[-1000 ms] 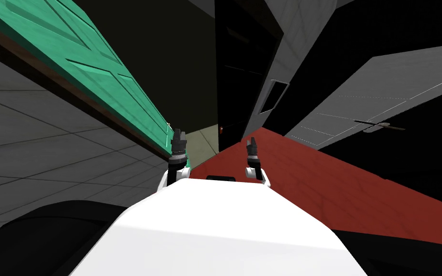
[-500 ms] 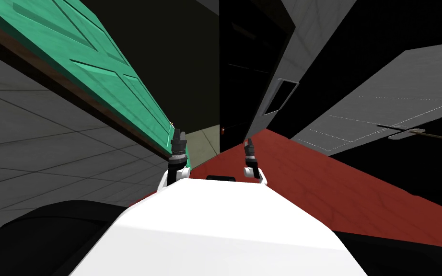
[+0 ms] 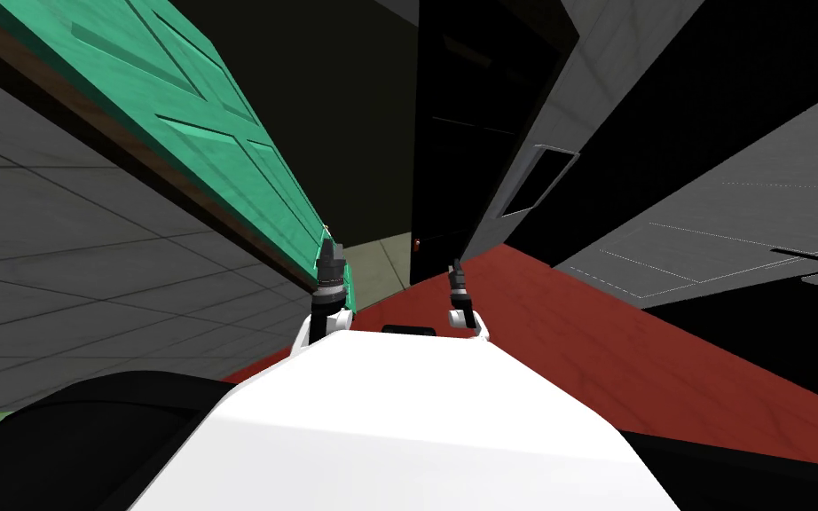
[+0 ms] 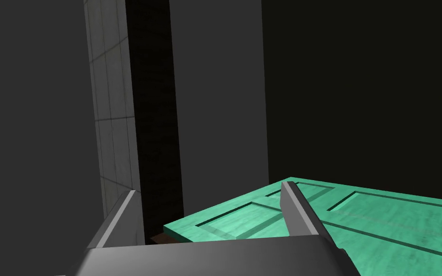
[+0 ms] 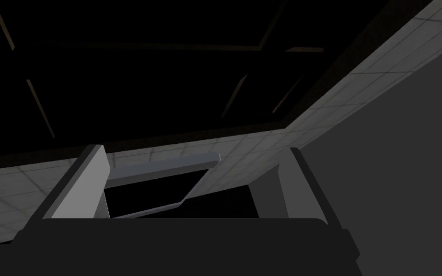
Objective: Push the door open
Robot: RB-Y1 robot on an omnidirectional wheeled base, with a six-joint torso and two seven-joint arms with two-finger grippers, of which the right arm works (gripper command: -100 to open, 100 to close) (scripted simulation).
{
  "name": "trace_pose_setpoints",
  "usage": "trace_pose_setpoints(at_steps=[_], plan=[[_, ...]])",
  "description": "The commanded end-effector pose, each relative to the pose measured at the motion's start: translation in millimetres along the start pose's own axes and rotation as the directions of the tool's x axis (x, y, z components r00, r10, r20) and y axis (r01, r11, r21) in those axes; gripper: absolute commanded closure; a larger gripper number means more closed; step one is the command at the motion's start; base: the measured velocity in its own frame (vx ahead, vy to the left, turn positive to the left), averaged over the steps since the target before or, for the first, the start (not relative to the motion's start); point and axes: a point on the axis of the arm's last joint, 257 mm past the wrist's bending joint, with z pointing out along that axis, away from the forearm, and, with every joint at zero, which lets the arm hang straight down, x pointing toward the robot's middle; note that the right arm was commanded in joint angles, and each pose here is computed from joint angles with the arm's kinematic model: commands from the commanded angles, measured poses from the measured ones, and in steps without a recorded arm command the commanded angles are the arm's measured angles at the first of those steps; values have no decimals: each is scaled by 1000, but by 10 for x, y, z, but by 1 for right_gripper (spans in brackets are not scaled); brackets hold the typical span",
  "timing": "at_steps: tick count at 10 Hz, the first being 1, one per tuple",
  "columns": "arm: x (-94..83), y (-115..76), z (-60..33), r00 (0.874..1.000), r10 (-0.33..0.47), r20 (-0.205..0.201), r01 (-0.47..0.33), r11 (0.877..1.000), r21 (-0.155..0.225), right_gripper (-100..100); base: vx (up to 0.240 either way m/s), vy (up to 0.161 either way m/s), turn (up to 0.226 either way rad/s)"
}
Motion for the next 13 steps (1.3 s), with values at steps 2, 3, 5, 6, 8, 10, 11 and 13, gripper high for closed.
trace_pose_setpoints(at_steps=[2, 3, 5, 6, 8, 10, 11, 13], plan=[[40, -140, -38, 1000, 10, -7, -10, 1000, 22, -100, 74, -58, 89], [66, -220, -49, 1000, 16, -11, -16, 999, 36, -100, 47, -26, 82], [116, -358, -66, 999, 28, -18, -26, 998, 59, -100, 64, -49, 149], [142, -453, -90, 999, 33, -22, -31, 996, 78, -100, 64, -67, 161], [193, -601, -121, 999, 44, -29, -41, 994, 105, -100, 75, -82, 154], [242, -744, -157, 998, 55, -35, -50, 990, 132, -100, 73, -74, 137], [266, -810, -175, 998, 60, -37, -54, 988, 145, -100, 69, -65, 132], [314, -939, -214, 997, 70, -43, -61, 983, 170, -100, 76, -71, 135]])
